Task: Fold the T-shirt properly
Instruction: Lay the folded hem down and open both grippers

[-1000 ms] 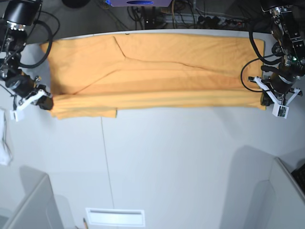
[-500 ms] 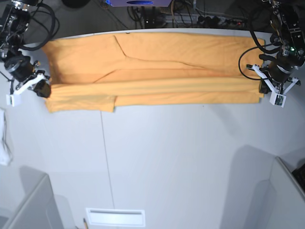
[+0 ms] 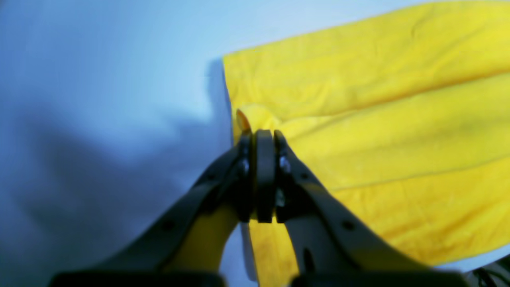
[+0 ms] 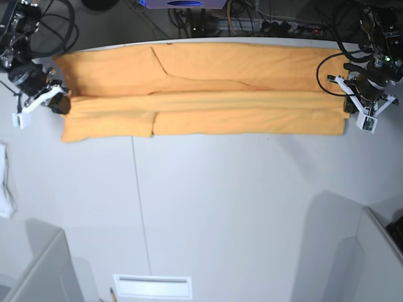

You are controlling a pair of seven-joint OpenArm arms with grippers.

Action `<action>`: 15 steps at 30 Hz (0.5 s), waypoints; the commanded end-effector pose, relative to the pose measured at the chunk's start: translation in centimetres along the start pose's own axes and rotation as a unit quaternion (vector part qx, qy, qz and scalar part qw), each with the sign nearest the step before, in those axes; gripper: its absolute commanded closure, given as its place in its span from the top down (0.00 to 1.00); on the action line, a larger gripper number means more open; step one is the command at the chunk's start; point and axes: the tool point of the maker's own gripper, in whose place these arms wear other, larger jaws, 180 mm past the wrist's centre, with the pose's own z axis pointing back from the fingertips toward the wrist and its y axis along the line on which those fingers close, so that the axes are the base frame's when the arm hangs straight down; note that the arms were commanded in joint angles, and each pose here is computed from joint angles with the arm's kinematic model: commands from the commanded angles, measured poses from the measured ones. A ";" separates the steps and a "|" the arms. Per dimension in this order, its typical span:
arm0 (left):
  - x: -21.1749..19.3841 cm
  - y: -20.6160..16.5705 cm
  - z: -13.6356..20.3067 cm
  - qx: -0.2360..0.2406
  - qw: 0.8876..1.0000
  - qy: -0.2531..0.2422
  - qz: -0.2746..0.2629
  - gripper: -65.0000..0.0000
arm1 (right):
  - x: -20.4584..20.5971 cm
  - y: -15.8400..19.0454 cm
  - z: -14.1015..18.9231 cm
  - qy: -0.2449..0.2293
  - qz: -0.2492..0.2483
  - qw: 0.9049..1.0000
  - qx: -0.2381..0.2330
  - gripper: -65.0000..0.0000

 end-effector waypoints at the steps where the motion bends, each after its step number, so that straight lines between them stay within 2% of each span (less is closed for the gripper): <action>1: 0.5 0.4 0.5 0.007 1.000 -0.008 -0.011 0.00 | 1.0 -0.2 0.7 -0.016 0.011 1.000 -0.003 0.00; 7: -0.1 0.1 0.5 0.003 1.000 0.000 -0.012 0.00 | -0.3 -0.6 0.2 -0.003 -0.007 1.000 -0.005 0.00; 15: -3.1 -0.4 0.9 -0.003 0.999 0.038 -0.015 0.00 | -1.8 -0.8 0.4 0.015 -0.014 1.000 -0.007 0.00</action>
